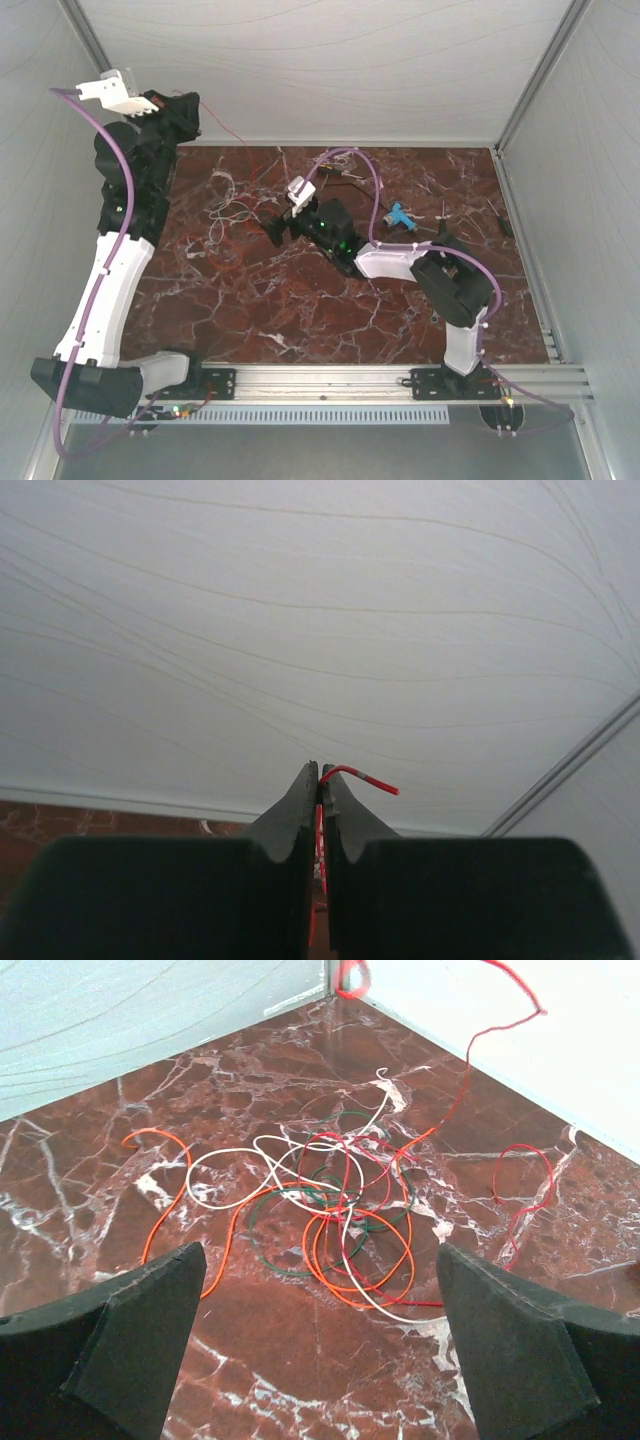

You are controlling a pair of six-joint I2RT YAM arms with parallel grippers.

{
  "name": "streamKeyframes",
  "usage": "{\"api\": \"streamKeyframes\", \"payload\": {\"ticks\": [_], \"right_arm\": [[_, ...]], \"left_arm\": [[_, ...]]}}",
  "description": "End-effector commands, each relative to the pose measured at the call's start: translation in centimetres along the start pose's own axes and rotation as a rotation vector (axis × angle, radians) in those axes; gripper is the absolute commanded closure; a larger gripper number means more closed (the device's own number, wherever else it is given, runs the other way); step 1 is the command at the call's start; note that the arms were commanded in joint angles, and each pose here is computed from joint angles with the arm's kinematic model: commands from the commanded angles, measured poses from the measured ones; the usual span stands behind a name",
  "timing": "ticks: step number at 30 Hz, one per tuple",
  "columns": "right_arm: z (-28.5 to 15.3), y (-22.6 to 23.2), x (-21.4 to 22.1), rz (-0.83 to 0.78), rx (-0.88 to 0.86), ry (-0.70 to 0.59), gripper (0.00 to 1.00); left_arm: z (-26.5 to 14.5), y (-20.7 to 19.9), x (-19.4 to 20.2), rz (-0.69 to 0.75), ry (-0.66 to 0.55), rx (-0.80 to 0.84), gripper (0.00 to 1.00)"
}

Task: Zip-tie the wires
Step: Straighten the cable at the center of the board.

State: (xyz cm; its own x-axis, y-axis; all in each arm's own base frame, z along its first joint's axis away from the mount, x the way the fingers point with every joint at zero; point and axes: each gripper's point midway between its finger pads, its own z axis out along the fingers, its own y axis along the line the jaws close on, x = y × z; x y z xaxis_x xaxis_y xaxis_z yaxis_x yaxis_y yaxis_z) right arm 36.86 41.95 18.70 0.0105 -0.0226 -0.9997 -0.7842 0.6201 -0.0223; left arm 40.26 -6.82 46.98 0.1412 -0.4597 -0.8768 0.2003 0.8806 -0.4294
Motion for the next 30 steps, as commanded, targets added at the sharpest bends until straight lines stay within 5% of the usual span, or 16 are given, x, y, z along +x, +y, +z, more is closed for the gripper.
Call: {"api": "streamKeyframes", "payload": {"ticks": [1,11,22,24,28,30], "right_arm": [[2.0,-1.2,-2.4,0.014,0.041,-0.098,0.02],[3.6,-3.1,-4.9,0.066,0.096,-0.255,0.02],[6.8,-2.7,-5.5,-0.015,0.035,-0.36,0.02],[7.3,-2.9,-5.1,-0.011,0.045,-0.358,0.13],[6.8,-2.7,-4.8,-0.001,0.04,-0.378,0.81],[6.2,-2.8,-4.8,0.004,0.047,-0.394,0.98]], "left_arm": [[-0.8,-3.9,-5.4,0.007,-0.113,0.126,1.0],[-2.1,-10.8,-14.4,-0.09,-0.23,0.323,1.0],[-4.5,-13.8,-17.7,-0.152,-0.263,0.433,1.0],[-4.7,-13.8,-17.8,-0.144,-0.266,0.429,1.0],[-5.1,-13.7,-18.3,-0.124,-0.283,0.42,1.0],[-5.2,-13.7,-18.4,-0.115,-0.289,0.418,1.0]]}}
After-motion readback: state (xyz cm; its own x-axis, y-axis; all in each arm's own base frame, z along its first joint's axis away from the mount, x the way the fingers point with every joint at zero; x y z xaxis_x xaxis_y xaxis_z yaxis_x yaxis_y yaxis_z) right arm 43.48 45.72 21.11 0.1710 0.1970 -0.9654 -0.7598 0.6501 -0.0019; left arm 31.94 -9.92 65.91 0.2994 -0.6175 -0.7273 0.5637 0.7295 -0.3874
